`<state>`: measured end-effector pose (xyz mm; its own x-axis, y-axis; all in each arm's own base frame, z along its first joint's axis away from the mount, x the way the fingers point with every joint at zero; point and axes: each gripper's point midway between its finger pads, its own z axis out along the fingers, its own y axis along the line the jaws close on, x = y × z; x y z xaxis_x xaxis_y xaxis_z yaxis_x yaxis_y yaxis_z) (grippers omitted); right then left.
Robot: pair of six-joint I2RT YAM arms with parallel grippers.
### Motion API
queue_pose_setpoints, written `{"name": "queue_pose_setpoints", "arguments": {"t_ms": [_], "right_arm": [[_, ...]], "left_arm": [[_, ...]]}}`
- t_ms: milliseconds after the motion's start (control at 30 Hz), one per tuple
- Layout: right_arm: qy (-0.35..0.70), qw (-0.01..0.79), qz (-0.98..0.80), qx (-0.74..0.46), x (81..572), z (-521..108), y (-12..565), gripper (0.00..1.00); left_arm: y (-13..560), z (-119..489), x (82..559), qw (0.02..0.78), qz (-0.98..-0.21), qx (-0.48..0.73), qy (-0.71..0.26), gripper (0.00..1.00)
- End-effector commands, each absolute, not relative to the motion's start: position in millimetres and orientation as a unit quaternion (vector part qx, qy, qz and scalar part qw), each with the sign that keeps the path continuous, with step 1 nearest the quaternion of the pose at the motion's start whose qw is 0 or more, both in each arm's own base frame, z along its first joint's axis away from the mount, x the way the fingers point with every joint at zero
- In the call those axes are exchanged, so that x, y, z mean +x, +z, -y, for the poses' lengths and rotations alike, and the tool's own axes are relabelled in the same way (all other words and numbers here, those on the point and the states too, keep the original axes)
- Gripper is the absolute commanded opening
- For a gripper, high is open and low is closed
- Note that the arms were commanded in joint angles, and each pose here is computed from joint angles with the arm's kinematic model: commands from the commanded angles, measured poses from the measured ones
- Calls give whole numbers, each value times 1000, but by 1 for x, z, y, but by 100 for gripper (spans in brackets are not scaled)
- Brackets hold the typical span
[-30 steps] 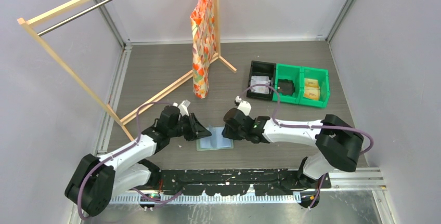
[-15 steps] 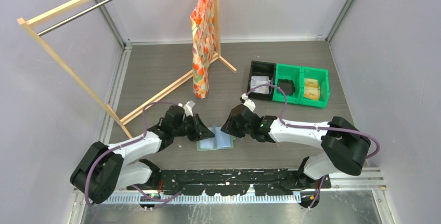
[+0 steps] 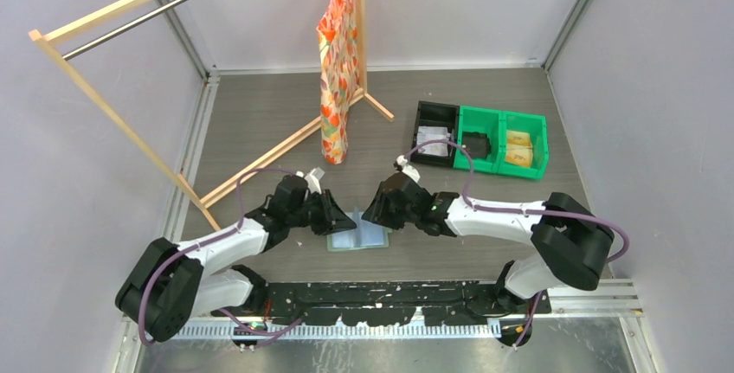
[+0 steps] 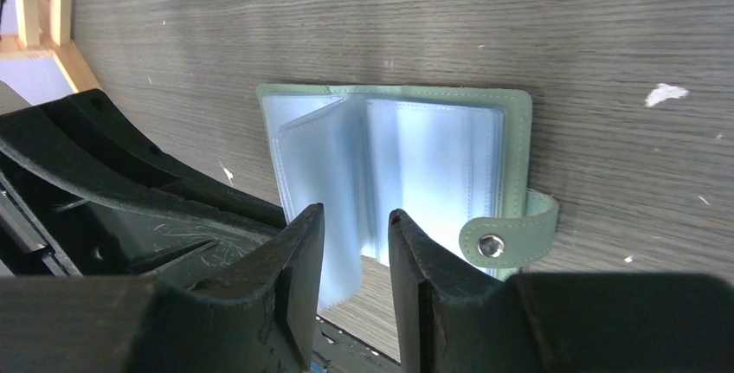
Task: Take the credit cards out of the card holder
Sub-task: Remove the credit card from the card holder.
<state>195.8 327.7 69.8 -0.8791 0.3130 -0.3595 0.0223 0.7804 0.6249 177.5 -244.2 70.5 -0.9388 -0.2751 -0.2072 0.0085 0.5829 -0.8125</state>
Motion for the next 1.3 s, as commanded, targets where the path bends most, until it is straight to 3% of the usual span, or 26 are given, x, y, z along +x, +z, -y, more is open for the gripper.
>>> {"name": "queue_pose_setpoints", "arguments": {"t_ms": [0,433,733,1267], "right_arm": [[363,234,-900,66,203,-354,92,39],[362,272,-887,86,217,-353,112,43],[322,231,-917,55,211,-360,82,44],[261,246,-930,84,205,-318,64,43]], "left_arm": [[80,243,184,179,-877,-60,-441,18],[76,247,179,164,-878,-46,-447,23],[77,252,178,157,-878,-35,-452,24],[82,249,179,166,-878,-36,-447,26]]}}
